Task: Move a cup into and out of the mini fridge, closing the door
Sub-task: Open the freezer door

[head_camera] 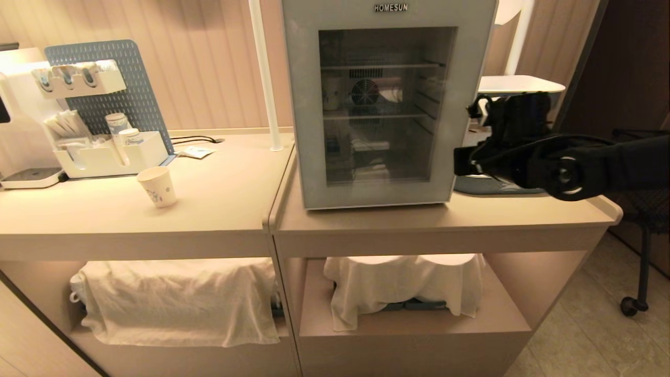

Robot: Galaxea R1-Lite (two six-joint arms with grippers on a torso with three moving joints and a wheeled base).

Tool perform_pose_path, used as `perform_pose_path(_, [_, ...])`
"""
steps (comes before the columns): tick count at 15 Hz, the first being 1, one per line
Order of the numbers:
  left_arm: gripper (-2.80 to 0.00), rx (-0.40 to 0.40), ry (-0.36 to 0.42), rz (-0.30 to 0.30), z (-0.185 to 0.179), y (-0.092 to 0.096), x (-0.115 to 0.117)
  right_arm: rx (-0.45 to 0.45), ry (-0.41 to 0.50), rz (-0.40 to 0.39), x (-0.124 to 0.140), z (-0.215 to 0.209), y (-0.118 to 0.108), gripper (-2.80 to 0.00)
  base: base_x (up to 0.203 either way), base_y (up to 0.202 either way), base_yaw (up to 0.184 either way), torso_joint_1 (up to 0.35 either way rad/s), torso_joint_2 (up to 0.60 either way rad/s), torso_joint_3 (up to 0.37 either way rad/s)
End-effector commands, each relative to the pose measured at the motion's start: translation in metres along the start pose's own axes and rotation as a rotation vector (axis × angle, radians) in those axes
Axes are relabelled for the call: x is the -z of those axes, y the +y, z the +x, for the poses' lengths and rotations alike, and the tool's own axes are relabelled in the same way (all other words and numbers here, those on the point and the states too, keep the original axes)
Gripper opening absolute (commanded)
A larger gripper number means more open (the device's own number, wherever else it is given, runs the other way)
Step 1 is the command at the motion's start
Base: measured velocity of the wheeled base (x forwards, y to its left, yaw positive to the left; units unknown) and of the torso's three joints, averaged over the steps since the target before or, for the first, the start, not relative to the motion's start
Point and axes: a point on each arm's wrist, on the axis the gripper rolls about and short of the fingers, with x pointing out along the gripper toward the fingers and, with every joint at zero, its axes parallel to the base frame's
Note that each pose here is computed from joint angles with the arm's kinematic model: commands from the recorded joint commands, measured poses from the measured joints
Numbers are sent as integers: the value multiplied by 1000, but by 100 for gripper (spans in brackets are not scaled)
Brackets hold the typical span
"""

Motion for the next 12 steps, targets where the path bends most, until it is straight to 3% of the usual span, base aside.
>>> perform_pose_path(1, [-280,0,1,0,0,0,0,38,140,-39,4,-64,-47,-280,0,0,0,0,0,0])
perform_pose_path(3, [-280,0,0,0,0,0,0,46,226,-56,25,-104,-70,-280,0,0,0,0,0,0])
perform_pose_path(7, [-280,0,1,0,0,0,0,22,248,-56,76,-194,-91,-280,0,0,0,0,0,0])
perform_pose_path(9, [-280,0,1,0,0,0,0,19,203,-43,110,-237,-99,-280,0,0,0,0,0,0])
perform_pose_path(12, [-280,0,1,0,0,0,0,60,53,-19,161,-295,-109,-280,0,0,0,0,0,0])
